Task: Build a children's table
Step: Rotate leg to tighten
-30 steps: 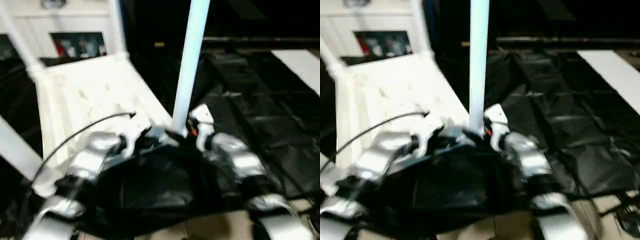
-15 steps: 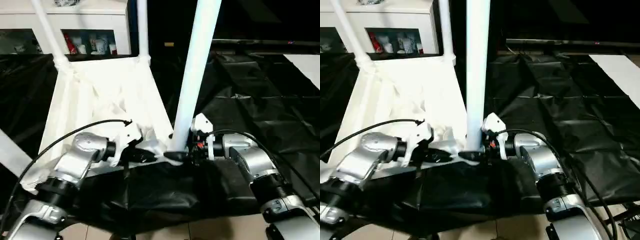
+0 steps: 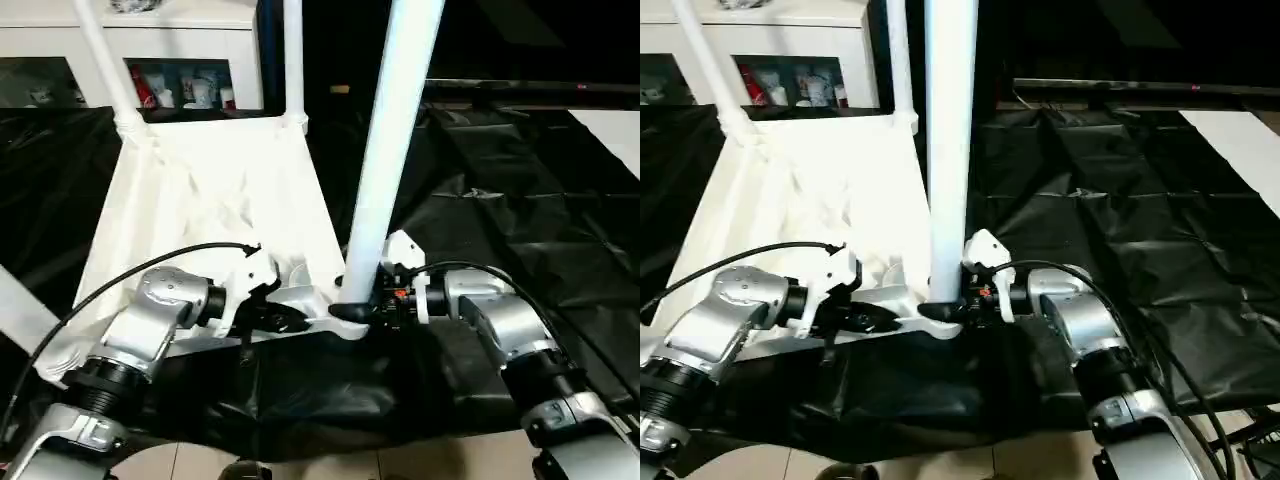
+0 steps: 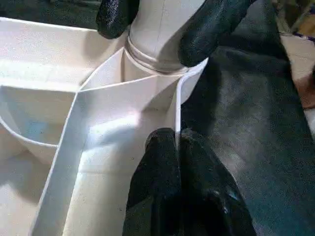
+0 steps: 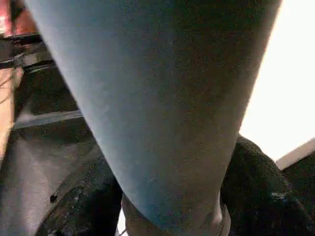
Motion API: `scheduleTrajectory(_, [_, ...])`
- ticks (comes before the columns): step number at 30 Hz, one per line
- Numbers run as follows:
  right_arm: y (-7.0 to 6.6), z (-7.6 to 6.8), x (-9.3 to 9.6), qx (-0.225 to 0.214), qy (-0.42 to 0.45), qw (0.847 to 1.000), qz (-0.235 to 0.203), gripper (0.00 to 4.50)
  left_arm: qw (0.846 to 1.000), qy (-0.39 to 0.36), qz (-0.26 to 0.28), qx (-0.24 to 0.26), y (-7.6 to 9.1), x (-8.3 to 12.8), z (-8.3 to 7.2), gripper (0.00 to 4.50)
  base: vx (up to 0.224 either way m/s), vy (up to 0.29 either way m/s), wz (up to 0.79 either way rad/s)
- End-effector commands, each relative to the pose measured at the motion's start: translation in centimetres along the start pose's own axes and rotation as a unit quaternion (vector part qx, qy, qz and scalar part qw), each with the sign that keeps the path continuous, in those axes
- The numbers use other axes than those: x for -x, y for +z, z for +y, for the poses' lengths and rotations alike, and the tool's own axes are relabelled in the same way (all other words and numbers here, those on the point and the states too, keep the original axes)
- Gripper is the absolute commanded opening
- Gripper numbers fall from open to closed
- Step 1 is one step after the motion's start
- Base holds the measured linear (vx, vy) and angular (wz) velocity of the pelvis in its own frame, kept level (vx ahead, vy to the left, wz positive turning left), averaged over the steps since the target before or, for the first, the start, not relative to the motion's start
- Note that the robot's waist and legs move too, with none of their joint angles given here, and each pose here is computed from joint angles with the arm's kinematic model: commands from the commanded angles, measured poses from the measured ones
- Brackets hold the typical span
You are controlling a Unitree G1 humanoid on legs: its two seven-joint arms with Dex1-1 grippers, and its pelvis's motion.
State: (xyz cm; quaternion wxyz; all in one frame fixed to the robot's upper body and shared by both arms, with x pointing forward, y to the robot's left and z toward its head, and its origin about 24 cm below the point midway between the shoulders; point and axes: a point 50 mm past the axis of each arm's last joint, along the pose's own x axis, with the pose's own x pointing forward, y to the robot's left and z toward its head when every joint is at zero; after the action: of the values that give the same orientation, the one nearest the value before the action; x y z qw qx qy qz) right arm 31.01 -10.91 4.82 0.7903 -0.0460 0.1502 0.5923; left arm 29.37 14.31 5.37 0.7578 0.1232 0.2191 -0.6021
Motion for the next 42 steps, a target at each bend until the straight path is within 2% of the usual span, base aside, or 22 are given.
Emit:
scheduleTrajectory(1, [-0.7, 0.1, -2.1, -0.019, -0.050, 0.999, 0.000, 2.36, 0.998, 0.015, -0.058, -0.037, 3.2, -1.2, 0.4, 0.00, 0.000, 0.000, 0.00])
scheduleTrajectory(2, [-0.8, -0.3, -2.6, -0.031, -0.086, 0.996, -0.003, 2.33, 0.997, 0.038, -0.060, -0.036, 3.5, -1.6, 0.7, 0.00, 0.000, 0.000, 0.00])
scheduleTrajectory(3, [-0.8, -0.3, -2.6, -0.031, -0.086, 0.996, -0.003, 2.33, 0.997, 0.038, -0.060, -0.036, 3.5, -1.6, 0.7, 0.00, 0.000, 0.000, 0.00])
scheduleTrajectory(5, [-0.9, -0.8, -3.7, -0.058, -0.150, 0.987, -0.009, 2.22, 0.994, 0.082, -0.068, -0.028, 4.2, -2.4, 1.4, 0.00, 0.000, 0.000, 0.00])
scheduleTrajectory(10, [-0.3, -0.5, -6.6, -0.119, -0.243, 0.962, -0.030, 2.08, 0.978, 0.190, -0.085, 0.007, 5.8, -4.6, 2.6, 0.00, 0.000, 0.000, 0.00])
scheduleTrajectory(13, [0.1, -0.3, -7.4, -0.113, -0.250, 0.961, -0.034, 2.05, 0.976, 0.200, -0.090, 0.008, 6.3, -5.3, 2.5, 0.00, 0.000, 0.000, 0.00])
scheduleTrajectory(16, [0.3, 0.1, -7.8, -0.099, -0.231, 0.967, -0.041, 2.05, 0.976, 0.194, -0.097, 0.005, 6.6, -6.0, 2.2, 0.00, 0.000, 0.000, 0.00])
scheduleTrajectory(17, [0.4, 0.0, -7.7, -0.099, -0.227, 0.968, -0.045, 2.60, 0.977, 0.189, -0.099, 0.003, 6.7, -6.2, 2.1, 0.00, 0.000, 0.000, 0.00])
scheduleTrajectory(18, [0.4, 0.0, -7.7, -0.101, -0.227, 0.967, -0.047, 2.60, 0.977, 0.188, -0.100, 0.003, 6.7, -6.2, 2.0, 0.00, 0.000, 0.000, 0.00])
scheduleTrajectory(20, [0.6, -0.1, -7.3, -0.103, -0.210, 0.970, -0.057, 2.91, 0.981, 0.164, -0.104, -0.006, 6.6, -6.1, 1.7, 0.00, 0.000, 0.000, 0.00])
scheduleTrajectory(23, [0.5, -0.1, -6.5, -0.077, -0.179, 0.980, -0.048, 3.20, 0.985, 0.136, -0.101, -0.017, 6.1, -5.6, 1.3, 0.00, 0.000, 0.000, 0.00])
scheduleTrajectory(29, [0.2, -0.3, -4.0, -0.042, -0.099, 0.994, -0.036, 3.20, 0.992, 0.086, -0.090, -0.032, 5.1, -4.4, 0.9, 0.00, 0.000, 0.000, 0.00])
scheduleTrajectory(33, [0.2, -0.3, -2.8, -0.024, -0.062, 0.997, -0.028, 3.20, 0.994, 0.054, -0.081, -0.045, 4.5, -3.5, 0.6, 0.00, 0.000, 0.000, 0.00])
scheduleTrajectory(37, [-0.1, 0.1, -1.7, -0.005, -0.008, 1.000, 0.000, 3.20, 0.996, 0.015, -0.077, -0.048, 4.0, -2.4, 0.1, 0.00, 0.000, 0.000, 0.00])
scheduleTrajectory(42, [-0.4, 0.3, -0.8, -0.002, 0.033, 0.999, 0.021, 3.20, 0.997, -0.031, -0.060, -0.045, 3.0, -1.2, -0.7, 0.00, 0.000, 0.000, 0.00])
